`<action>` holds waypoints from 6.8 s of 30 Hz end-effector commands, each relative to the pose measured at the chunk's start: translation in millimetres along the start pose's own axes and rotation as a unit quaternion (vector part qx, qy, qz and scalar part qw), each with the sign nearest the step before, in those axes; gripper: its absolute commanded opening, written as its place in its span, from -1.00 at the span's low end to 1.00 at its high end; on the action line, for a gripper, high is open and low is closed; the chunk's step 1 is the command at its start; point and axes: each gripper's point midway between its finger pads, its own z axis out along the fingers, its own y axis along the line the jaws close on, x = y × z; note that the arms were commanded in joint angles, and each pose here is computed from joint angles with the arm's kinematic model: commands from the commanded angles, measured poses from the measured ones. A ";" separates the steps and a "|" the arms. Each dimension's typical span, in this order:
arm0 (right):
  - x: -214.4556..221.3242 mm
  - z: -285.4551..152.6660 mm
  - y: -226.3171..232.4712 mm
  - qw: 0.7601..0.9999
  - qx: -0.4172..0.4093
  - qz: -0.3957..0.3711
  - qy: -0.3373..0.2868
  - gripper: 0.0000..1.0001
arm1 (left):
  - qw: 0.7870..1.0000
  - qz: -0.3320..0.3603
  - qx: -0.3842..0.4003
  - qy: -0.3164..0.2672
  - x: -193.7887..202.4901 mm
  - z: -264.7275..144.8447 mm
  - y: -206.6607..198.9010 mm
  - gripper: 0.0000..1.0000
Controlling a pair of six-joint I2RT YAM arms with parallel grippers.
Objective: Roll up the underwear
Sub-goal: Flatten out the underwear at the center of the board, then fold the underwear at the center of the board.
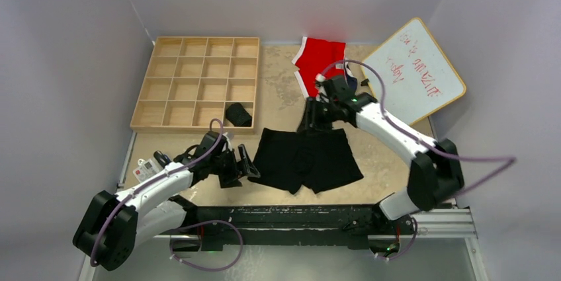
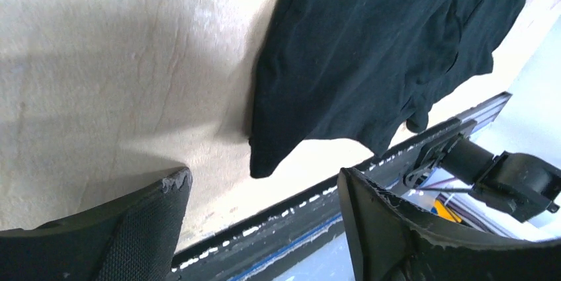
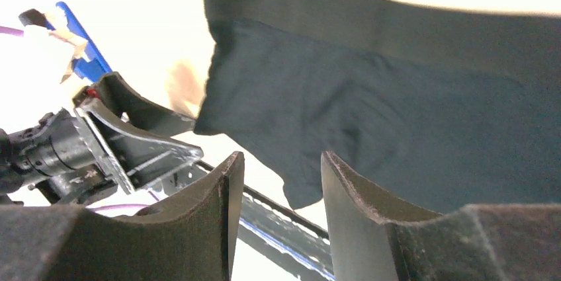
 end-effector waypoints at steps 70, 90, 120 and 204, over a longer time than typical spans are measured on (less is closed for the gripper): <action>-11.2 208.0 62.1 0.986 0.154 -0.055 0.033 -0.42 | 0.999 0.024 -0.043 -0.017 -11.6 17.5 25.2 -0.40; -28.0 173.6 124.6 0.996 0.043 -0.083 0.013 -1.00 | 0.997 0.051 -0.025 -0.044 -26.4 4.0 5.1 -1.00; -100.9 39.7 34.2 0.979 -0.182 -0.073 -0.064 -1.00 | 0.975 0.166 0.146 0.019 -28.2 -11.2 -193.7 -1.00; 56.6 2.7 -182.6 0.970 0.175 0.171 0.013 0.03 | 0.970 0.182 0.132 0.087 3.2 95.6 -158.8 0.49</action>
